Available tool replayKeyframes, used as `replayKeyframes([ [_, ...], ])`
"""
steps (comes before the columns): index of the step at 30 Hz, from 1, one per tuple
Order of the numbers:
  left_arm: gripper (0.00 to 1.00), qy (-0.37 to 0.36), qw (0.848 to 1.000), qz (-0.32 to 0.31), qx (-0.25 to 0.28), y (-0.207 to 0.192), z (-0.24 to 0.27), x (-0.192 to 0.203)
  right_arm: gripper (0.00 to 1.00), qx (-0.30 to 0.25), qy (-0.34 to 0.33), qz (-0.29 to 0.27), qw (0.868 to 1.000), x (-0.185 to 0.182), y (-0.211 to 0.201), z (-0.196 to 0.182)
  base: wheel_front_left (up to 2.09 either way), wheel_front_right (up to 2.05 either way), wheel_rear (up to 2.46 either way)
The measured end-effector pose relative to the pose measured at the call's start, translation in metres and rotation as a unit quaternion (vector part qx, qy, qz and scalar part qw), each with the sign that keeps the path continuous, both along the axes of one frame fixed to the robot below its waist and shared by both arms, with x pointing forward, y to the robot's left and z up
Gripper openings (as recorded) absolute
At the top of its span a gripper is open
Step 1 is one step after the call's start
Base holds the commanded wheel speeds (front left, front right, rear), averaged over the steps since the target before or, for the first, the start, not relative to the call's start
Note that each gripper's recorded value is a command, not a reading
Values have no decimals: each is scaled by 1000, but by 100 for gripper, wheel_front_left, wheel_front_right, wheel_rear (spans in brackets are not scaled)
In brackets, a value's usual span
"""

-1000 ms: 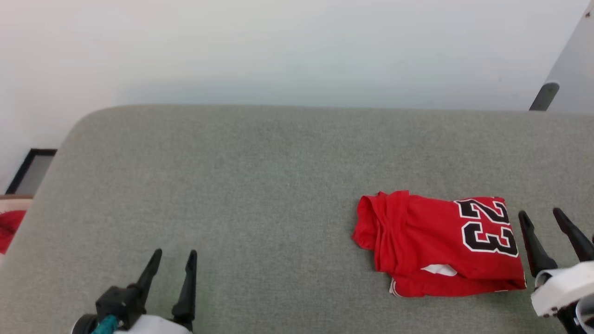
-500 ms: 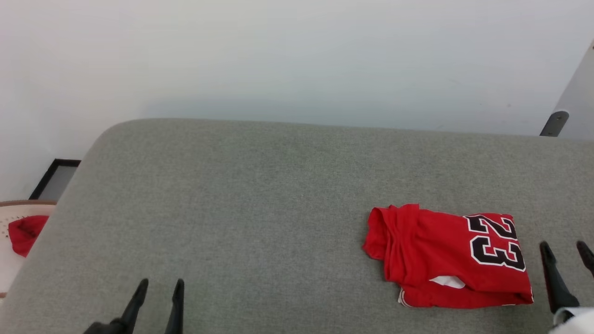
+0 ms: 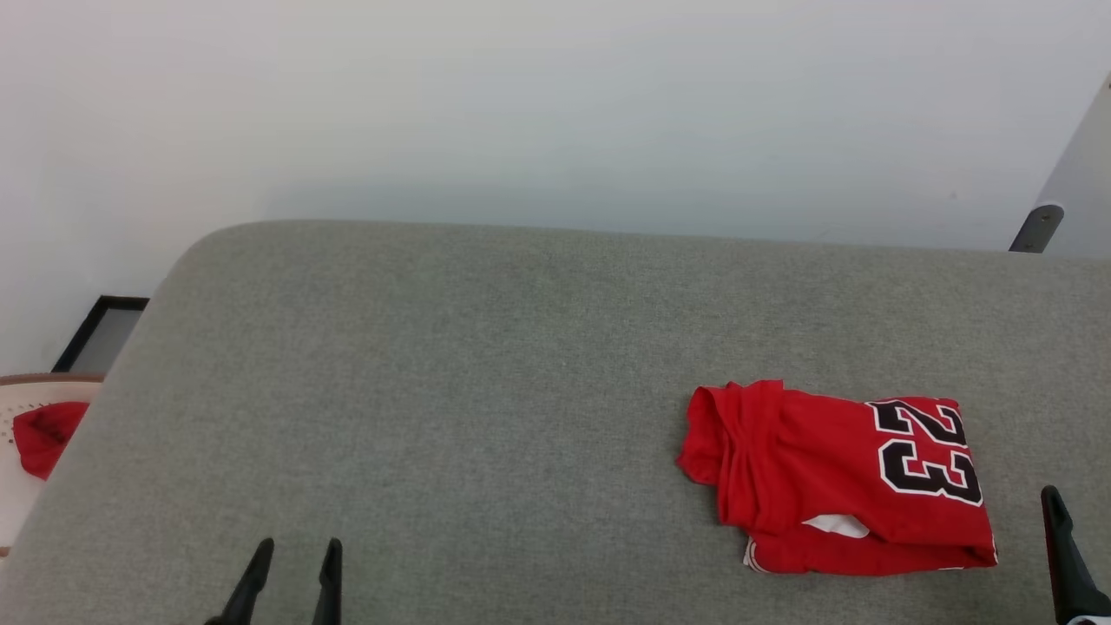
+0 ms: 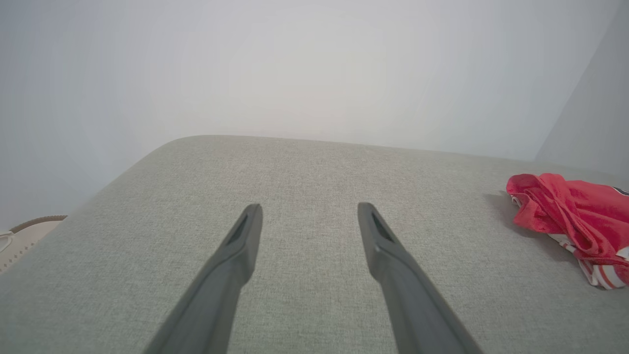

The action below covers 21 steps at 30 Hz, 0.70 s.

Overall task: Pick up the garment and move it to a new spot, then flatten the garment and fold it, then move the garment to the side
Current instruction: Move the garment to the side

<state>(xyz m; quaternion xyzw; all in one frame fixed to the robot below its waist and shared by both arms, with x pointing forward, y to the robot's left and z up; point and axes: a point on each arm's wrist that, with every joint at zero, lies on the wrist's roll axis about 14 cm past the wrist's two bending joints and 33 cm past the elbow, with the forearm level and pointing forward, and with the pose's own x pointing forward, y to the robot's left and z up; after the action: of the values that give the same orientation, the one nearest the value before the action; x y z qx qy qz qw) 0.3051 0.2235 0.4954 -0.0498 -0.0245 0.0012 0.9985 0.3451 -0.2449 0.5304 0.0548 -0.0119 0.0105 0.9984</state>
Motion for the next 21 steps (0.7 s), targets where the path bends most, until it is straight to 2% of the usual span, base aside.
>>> replayKeyframes([
  [14, 100, -7, 1000, -3, -2, -5, 4, 5, 100, 6, 12, 10, 1000, 4, 9, -5, 0, 0, 0],
  [17, 100, -8, 1000, -5, -7, -8, 4, 8, 100, 6, 18, 23, 1000, 14, 14, -1, 0, 0, 0],
  [21, 100, -7, 1000, -8, -17, -15, 3, 12, 100, -22, 59, 36, 997, 36, 8, 0, 0, 0, 0],
])
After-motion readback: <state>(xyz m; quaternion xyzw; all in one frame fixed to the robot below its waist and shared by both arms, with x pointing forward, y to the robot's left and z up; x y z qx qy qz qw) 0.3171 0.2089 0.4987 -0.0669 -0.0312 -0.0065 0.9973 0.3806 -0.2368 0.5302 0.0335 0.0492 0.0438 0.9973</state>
